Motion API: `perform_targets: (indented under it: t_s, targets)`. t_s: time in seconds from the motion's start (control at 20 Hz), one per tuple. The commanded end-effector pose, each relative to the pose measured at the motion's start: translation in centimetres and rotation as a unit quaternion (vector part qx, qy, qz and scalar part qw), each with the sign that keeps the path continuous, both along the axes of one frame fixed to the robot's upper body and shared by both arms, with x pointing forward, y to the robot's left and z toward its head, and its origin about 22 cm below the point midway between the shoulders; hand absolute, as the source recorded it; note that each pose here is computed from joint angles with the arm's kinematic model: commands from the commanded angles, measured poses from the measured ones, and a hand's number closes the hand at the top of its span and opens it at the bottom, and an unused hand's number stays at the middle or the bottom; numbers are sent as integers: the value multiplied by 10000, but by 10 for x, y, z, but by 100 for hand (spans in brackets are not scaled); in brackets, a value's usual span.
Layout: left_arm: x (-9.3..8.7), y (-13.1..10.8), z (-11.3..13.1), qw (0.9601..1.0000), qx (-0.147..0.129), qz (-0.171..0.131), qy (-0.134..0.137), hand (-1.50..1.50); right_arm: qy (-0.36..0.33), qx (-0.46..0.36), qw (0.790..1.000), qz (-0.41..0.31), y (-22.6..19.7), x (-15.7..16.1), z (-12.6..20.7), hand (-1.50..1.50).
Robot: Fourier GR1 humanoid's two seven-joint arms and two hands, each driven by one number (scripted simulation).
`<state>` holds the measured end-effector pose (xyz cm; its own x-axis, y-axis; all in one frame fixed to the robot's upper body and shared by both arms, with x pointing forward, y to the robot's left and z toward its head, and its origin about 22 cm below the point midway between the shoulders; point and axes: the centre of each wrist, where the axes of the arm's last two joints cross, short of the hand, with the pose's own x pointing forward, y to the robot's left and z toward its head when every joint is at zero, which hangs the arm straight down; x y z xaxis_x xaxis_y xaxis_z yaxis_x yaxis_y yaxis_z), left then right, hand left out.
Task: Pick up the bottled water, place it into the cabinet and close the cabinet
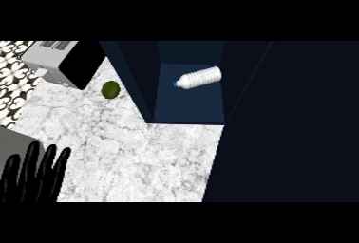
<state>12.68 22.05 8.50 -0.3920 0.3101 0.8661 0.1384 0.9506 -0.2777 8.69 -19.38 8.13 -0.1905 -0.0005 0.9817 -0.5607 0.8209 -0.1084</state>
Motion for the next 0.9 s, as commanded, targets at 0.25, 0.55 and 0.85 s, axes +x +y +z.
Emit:
perform_targets:
  t_s: [0.25,0.55,0.85]
  targets:
    - [-33,38,11,9999,-111,99,-5,-150,-122,245,9961,839,50,-10,18,150]
    - [-43,47,14,10000,-54,-28,26,-150,32,247,9961,850,59,8,20,150]
    - [-45,76,12,10000,-28,36,-67,-150,172,624,9954,706,72,27,29,150]
